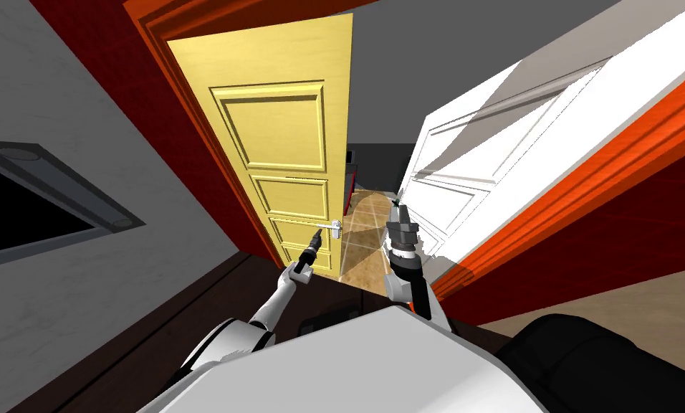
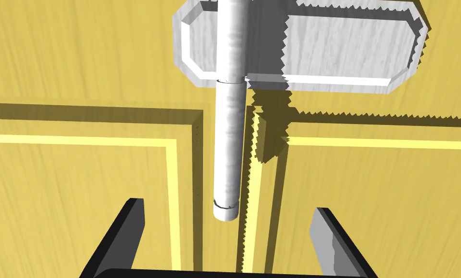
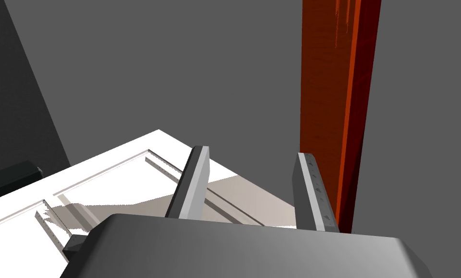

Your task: Push the door open

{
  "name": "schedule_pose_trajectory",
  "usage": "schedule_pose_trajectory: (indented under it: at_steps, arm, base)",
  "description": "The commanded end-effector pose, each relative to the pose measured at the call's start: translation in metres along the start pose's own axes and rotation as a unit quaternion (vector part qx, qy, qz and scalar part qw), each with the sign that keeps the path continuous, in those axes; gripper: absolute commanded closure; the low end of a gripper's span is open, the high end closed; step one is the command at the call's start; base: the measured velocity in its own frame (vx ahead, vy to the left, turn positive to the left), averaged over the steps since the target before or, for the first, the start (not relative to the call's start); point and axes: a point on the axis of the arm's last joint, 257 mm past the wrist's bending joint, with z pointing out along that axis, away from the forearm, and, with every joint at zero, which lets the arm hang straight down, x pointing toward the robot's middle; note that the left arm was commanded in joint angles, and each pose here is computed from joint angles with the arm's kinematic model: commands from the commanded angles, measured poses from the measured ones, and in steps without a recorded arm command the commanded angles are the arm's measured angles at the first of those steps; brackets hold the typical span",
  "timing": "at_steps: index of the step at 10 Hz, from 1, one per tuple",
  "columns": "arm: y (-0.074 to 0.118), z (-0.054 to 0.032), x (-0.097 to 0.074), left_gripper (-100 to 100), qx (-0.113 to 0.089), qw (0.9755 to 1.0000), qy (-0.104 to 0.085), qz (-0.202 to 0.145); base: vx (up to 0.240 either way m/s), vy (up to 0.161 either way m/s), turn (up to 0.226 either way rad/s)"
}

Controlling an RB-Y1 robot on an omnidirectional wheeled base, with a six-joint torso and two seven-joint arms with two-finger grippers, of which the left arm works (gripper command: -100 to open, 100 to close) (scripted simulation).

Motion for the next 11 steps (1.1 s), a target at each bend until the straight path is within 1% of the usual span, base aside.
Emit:
schedule_pose_trajectory:
  at_steps: [1, 3, 5, 6, 7, 11]
  arm:
    - [0.000, 0.0000, 0.000, -100, 0.001, 1.0000, -0.001, -0.001]
    - [-0.001, 0.0011, 0.006, -100, 0.002, 1.0000, -0.001, -0.008]
    - [-0.003, 0.0034, 0.019, -100, 0.005, 0.9998, 0.002, -0.019]
    - [-0.001, 0.0023, 0.015, -100, 0.003, 0.9999, 0.001, -0.016]
    - [-0.001, 0.0023, 0.015, 100, 0.003, 0.9999, 0.001, -0.016]
    - [-0.001, 0.0023, 0.015, 100, 0.003, 0.9999, 0.001, -0.016]
  base:
    - [0.221, -0.089, -0.025]
    - [0.195, -0.068, -0.022]
    - [0.178, -0.094, -0.021]
    - [0.075, -0.029, 0.001]
    - [-0.010, 0.000, 0.002]
    - [-0.018, 0.008, -0.002]
